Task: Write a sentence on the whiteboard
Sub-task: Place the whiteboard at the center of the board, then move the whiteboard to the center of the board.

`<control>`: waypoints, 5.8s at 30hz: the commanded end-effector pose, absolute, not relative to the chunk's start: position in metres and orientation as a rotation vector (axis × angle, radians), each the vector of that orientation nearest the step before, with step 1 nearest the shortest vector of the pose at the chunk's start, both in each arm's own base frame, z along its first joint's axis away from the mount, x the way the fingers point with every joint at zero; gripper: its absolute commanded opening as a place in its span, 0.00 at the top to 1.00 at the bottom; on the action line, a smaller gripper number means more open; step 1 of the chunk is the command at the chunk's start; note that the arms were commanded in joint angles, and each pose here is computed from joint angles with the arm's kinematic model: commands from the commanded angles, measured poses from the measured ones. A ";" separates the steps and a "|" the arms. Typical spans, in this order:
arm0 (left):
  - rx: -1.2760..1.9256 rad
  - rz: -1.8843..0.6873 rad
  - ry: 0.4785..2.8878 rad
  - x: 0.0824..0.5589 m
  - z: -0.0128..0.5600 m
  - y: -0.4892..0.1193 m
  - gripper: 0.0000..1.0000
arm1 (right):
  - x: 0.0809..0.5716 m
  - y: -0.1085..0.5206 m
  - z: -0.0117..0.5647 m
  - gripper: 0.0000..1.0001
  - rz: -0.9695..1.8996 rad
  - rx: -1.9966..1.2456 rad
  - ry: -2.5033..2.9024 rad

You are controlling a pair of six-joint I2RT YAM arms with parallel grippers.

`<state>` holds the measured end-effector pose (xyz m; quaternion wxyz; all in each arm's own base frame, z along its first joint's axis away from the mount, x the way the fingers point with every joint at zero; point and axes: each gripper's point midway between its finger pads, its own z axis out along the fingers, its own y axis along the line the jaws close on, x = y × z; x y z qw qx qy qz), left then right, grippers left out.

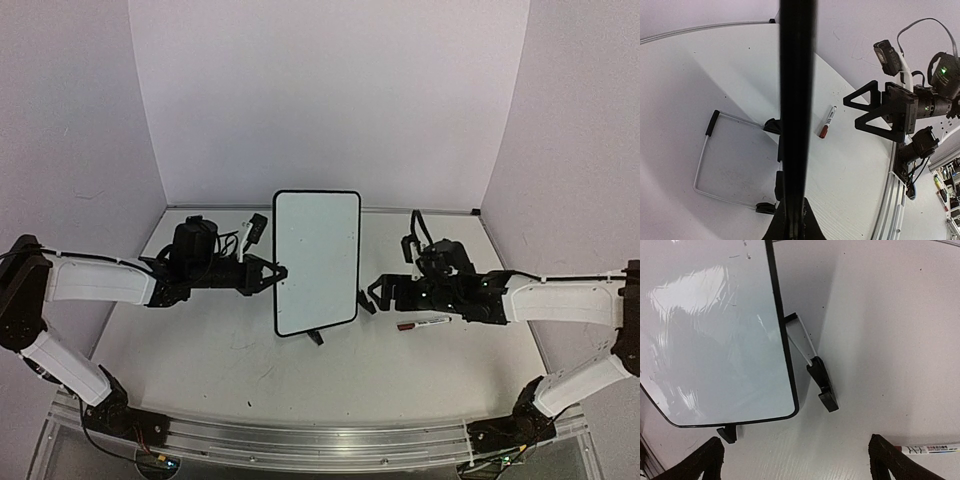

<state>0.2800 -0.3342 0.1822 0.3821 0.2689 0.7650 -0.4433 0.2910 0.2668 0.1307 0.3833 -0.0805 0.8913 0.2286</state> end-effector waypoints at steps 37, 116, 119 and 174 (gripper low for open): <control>0.531 -0.940 1.490 0.292 0.276 -0.380 1.00 | 0.402 0.278 0.198 0.02 1.011 -0.379 2.061; 0.447 -0.722 1.883 0.266 0.119 -0.351 0.70 | 0.369 0.250 0.145 0.03 0.936 -0.307 2.173; 0.438 -0.713 1.889 0.265 0.119 -0.347 0.64 | 0.363 0.247 0.136 0.05 0.918 -0.321 2.198; 0.041 -0.604 2.091 0.278 0.131 -0.227 0.28 | 0.362 0.285 0.039 0.64 1.063 -0.375 2.328</control>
